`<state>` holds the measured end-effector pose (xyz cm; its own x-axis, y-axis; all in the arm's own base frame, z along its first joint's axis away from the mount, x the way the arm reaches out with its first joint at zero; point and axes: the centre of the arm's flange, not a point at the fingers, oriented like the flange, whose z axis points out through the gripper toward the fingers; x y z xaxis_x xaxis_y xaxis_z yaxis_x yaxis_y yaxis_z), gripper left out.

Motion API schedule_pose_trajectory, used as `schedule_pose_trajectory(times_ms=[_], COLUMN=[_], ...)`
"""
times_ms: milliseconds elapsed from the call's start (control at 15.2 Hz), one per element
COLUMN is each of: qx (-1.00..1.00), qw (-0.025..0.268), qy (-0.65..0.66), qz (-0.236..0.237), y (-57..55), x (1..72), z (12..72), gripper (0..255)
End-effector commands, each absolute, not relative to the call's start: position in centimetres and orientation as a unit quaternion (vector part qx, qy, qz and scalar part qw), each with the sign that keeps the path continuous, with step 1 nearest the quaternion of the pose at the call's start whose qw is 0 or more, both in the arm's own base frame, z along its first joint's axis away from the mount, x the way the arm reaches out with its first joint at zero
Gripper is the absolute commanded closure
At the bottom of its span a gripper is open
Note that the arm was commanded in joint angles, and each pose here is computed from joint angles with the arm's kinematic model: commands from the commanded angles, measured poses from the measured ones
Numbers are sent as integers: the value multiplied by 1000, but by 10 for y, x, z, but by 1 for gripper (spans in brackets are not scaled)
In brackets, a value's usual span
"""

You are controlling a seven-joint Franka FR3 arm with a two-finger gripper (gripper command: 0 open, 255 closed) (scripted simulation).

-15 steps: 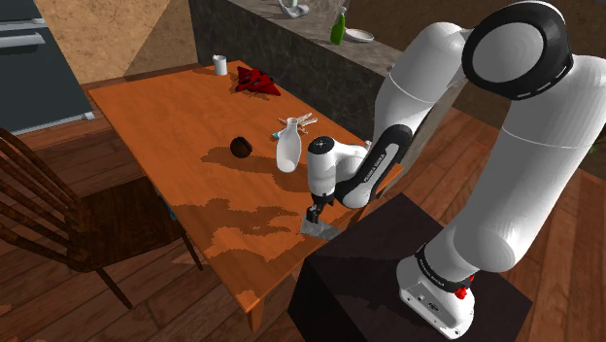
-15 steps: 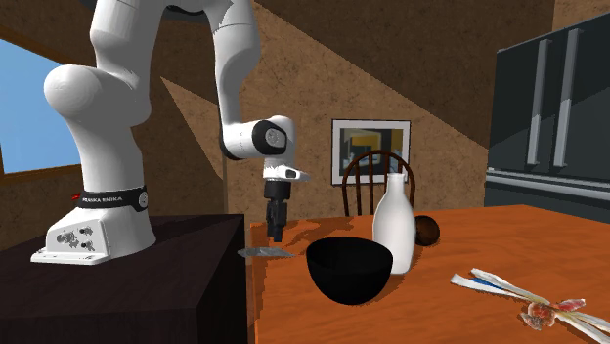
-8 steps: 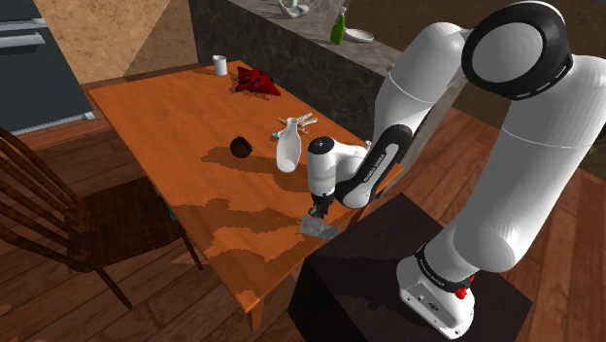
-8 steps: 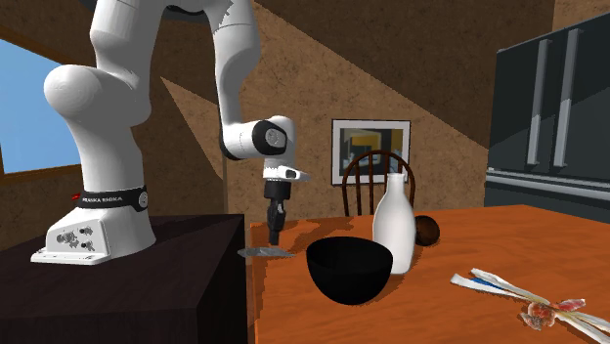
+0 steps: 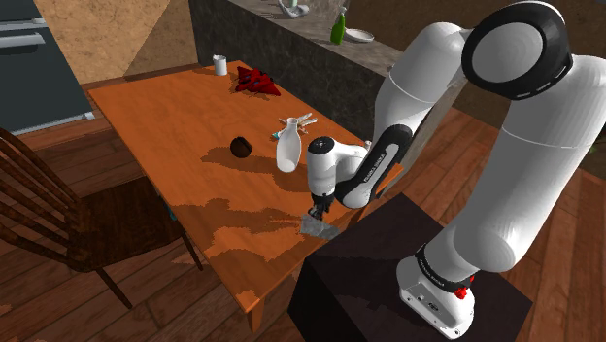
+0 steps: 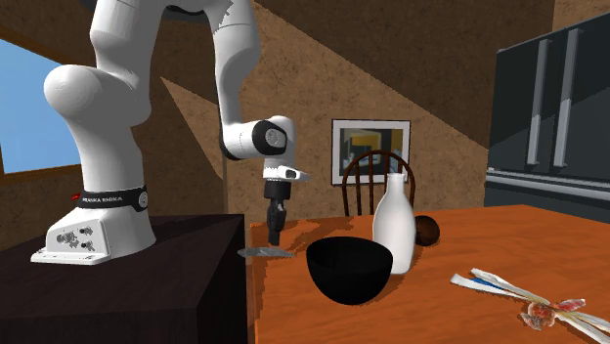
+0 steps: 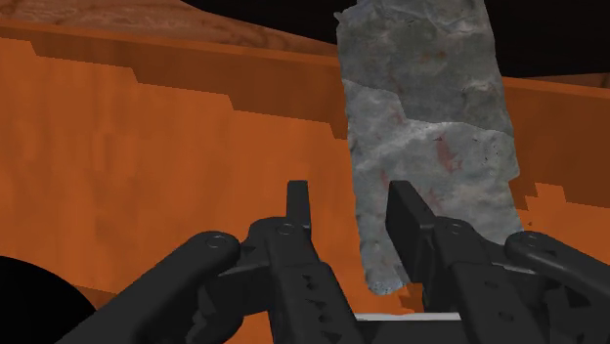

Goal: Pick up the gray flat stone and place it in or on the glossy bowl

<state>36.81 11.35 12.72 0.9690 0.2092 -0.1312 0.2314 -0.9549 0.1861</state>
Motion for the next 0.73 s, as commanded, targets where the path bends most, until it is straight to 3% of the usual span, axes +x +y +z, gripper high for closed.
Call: schedule_pose_trajectory(times_ms=[0, 198, 660], qx=[987, 979, 979], qw=[74, -4, -4], qy=[131, 188, 188], qz=[-60, -76, -76], y=[110, 98, 97], x=[358, 327, 322], z=[127, 125, 94], gripper=[0, 0, 0])
